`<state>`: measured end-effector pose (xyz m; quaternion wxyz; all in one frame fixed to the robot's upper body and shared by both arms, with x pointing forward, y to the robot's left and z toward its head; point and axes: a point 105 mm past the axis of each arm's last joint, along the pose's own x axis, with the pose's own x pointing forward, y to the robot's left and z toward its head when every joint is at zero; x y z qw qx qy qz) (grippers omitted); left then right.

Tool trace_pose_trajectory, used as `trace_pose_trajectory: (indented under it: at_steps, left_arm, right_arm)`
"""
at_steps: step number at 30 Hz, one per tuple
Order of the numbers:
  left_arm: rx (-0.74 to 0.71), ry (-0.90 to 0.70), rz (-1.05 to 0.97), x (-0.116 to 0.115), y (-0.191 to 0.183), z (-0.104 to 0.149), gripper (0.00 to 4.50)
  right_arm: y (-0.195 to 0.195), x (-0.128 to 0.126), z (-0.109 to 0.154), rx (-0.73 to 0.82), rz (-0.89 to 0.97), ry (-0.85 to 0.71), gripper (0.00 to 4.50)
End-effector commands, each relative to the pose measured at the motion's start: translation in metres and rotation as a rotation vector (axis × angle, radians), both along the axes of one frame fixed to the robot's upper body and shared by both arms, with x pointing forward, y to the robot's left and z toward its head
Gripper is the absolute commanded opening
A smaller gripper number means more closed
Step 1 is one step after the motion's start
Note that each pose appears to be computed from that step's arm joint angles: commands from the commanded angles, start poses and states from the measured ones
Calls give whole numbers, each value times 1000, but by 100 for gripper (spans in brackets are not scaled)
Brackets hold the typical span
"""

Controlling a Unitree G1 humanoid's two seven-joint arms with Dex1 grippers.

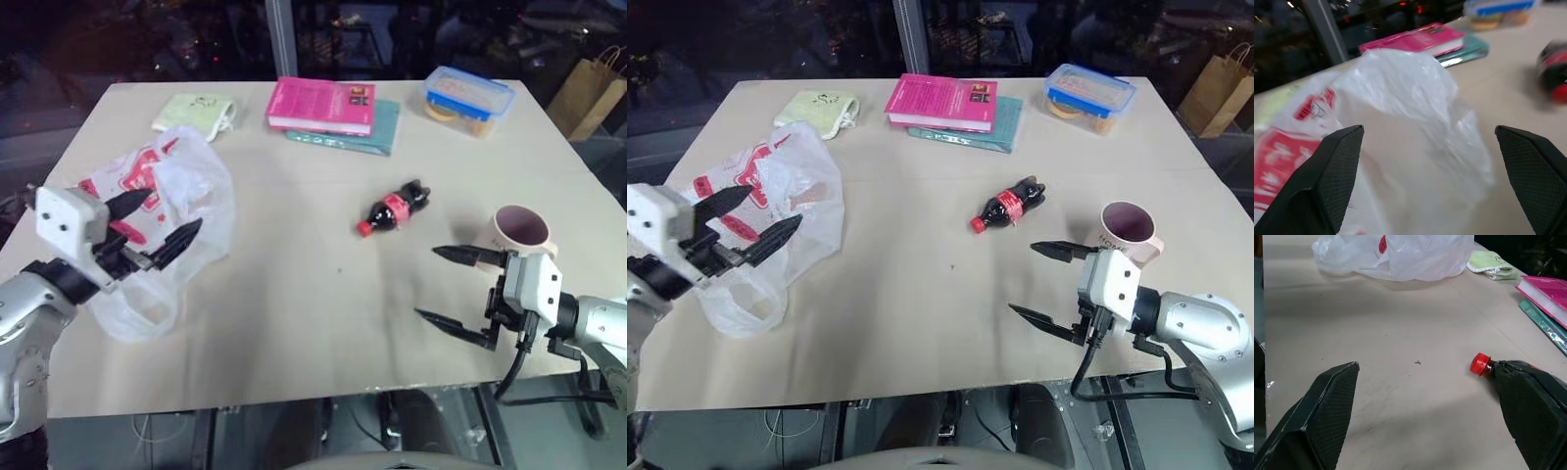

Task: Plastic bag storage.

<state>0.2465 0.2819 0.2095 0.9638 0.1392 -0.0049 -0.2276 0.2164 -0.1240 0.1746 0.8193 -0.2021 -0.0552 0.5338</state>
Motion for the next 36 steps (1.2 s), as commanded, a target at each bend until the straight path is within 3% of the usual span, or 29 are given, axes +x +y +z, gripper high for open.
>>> trace_pose_trajectory:
  at_steps: [1, 4, 11, 15, 19, 23, 24, 26, 29, 31, 36]
  left_arm:
    - [74, 0, 30, -5, 9, 4, 447]
    - [250, -32, 141, 6, 20, 1, 447]
    - [340, -65, 255, 40, 15, -7, 447]
    - [370, -56, 325, 73, 10, -16, 447]
    - [359, -43, 360, 106, 7, -12, 335]
    - [290, -21, 339, 127, -3, 3, 131]
    - [232, -4, 309, 137, -15, 11, 74]
    - [125, 38, 268, 153, -35, 26, 7]
    - [55, 85, 246, 169, -52, 45, 7]
    - [29, 95, 202, 181, -73, 65, 7]
    - [75, 123, 153, 192, -91, 79, 7]
  right_arm:
    - [3, -2, 4, 8, 18, -30, 450]
    - [3, -1, 3, 10, 21, -30, 450]
    - [-1, -2, 4, 2, 6, -34, 450]
    - [0, -3, 6, 6, -4, -35, 450]
    - [4, -3, 9, 8, -15, -47, 450]
    - [10, 1, 10, 11, -38, -45, 450]
    - [11, 12, 4, -24, -94, -14, 450]
    - [14, 29, 0, -79, -166, -32, 450]
    - [28, 47, 5, -79, -174, -53, 450]
    - [28, 76, 2, -158, -252, -105, 450]
    - [21, 113, 0, -188, -383, -104, 450]
